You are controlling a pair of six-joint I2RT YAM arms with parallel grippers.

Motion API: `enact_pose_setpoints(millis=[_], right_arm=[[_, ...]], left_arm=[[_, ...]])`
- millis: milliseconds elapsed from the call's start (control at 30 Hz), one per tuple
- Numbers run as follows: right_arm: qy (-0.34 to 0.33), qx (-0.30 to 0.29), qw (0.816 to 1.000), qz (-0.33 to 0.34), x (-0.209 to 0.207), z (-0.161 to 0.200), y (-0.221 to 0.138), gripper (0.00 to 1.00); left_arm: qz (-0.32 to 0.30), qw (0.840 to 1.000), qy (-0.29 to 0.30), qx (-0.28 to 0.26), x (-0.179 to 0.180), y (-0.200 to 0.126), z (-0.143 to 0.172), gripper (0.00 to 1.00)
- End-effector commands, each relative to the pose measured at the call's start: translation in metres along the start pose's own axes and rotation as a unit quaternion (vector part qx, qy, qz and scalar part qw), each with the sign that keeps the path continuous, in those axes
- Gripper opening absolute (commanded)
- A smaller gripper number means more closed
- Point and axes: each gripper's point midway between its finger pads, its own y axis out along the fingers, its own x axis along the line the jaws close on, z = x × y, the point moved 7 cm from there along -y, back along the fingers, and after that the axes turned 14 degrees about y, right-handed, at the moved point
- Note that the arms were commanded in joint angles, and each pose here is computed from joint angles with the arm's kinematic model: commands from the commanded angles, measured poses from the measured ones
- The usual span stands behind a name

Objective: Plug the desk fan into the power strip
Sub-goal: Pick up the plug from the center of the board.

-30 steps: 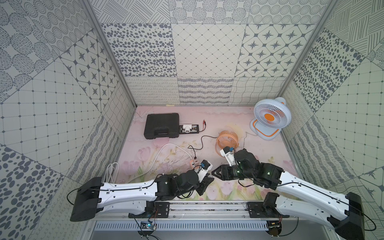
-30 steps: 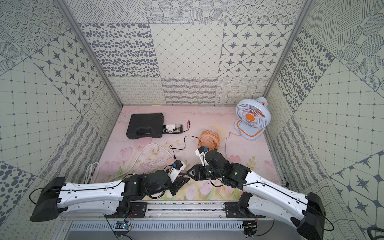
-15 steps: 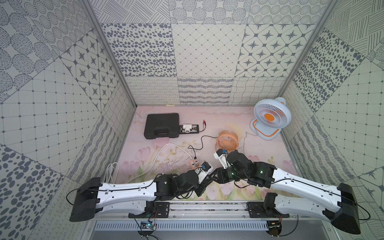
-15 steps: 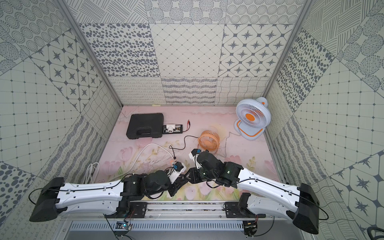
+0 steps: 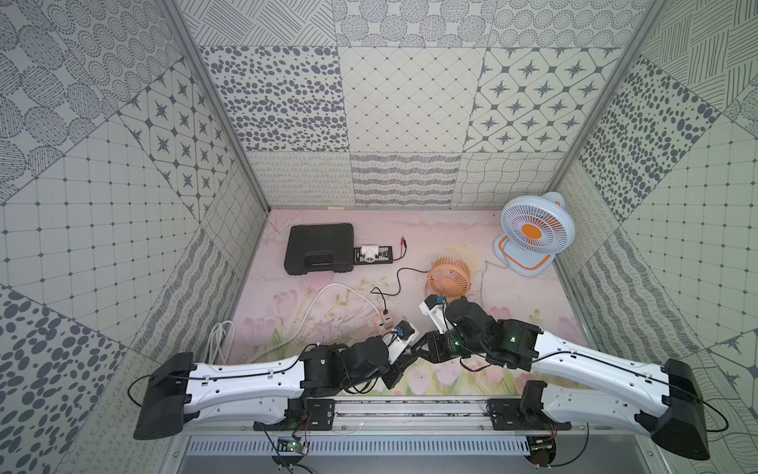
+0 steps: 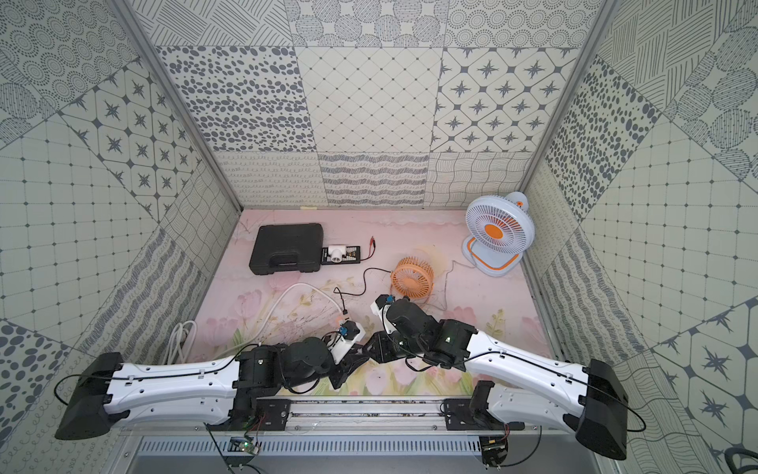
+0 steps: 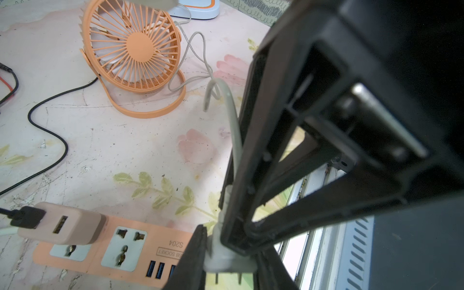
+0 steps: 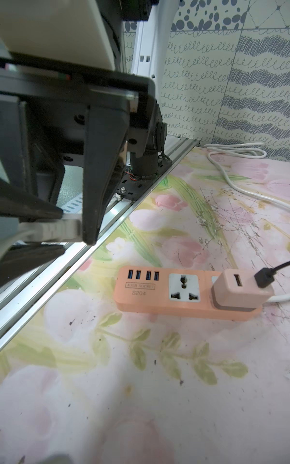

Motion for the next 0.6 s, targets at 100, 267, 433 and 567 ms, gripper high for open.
enact_pose_setpoints(millis=[100,267,433,567], right_arm=[[0.013,0.023,0.999,0.025,-0.013,0.006,0.016,0.21],[0.015,0.025,0.999,0.029,-0.014,0.005,0.02,0.08],[0.013,0.016,0.999,0.032,-0.016,0.004,0.02,0.0],[0.002,-0.008,1.0,0.026,-0.013,0.0,0.014,0.0]], left_arm=[[-0.01,0.999,0.007,-0.05,0.003,-0.003,-0.018,0.0],[-0.01,0.998,0.011,-0.053,0.002,-0.002,-0.019,0.0],[-0.033,0.998,0.0,-0.057,0.008,-0.004,-0.021,0.2],[-0.071,0.995,-0.039,-0.057,0.019,-0.009,-0.019,0.57]])
